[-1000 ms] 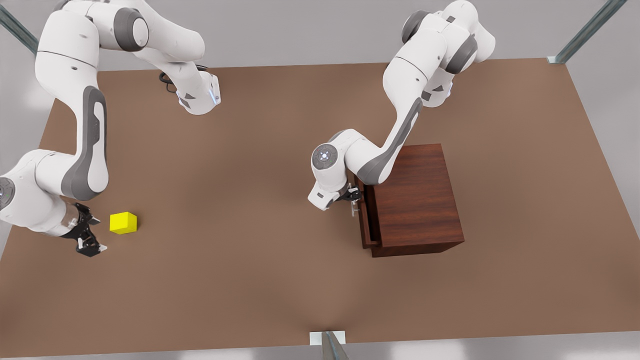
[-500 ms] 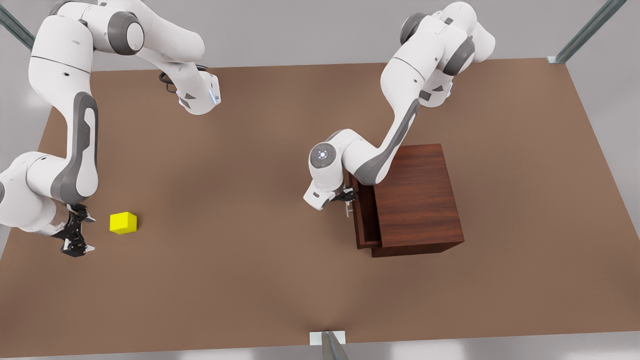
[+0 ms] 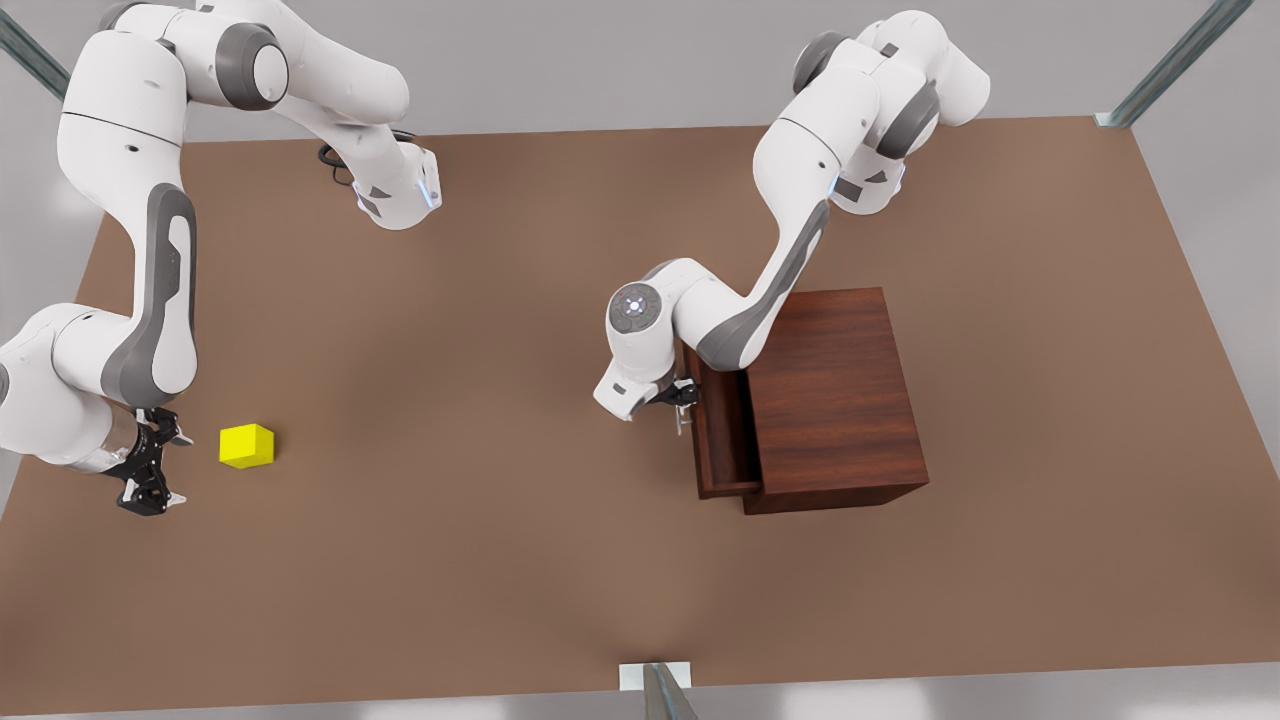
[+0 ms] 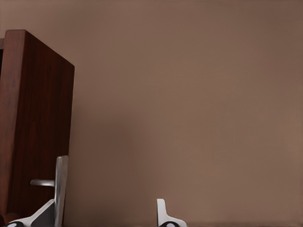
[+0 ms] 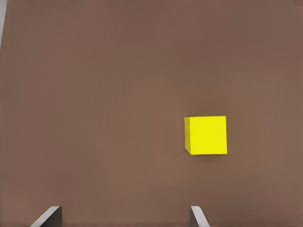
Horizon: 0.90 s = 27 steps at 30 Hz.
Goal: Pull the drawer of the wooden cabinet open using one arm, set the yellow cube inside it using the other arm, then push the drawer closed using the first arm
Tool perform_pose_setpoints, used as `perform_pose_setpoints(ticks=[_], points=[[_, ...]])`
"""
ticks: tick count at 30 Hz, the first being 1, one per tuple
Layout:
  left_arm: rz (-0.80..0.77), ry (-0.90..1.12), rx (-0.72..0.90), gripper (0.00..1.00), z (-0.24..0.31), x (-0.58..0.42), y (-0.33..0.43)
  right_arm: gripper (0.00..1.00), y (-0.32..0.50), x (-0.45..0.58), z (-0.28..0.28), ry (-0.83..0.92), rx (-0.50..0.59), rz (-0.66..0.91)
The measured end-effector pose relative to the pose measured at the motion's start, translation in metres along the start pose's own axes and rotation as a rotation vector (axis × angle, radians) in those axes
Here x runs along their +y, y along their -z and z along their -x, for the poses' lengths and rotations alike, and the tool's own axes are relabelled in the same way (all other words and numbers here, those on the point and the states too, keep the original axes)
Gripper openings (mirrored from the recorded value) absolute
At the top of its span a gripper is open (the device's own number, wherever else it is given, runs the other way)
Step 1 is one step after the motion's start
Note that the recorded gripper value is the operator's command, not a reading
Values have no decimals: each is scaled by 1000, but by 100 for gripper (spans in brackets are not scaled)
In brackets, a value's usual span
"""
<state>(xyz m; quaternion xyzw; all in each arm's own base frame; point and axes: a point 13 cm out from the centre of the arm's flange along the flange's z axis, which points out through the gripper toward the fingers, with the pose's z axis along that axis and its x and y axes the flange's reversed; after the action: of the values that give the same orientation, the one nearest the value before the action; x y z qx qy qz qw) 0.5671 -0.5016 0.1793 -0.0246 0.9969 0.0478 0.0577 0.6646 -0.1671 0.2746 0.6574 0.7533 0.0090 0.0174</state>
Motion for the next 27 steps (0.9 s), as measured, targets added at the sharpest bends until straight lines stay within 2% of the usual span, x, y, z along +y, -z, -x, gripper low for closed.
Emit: perform_pose_setpoints(ticks=[27], points=[[-54,-29,-46,100,-15,-47,2,100,2,1,1,-42,-2,3]])
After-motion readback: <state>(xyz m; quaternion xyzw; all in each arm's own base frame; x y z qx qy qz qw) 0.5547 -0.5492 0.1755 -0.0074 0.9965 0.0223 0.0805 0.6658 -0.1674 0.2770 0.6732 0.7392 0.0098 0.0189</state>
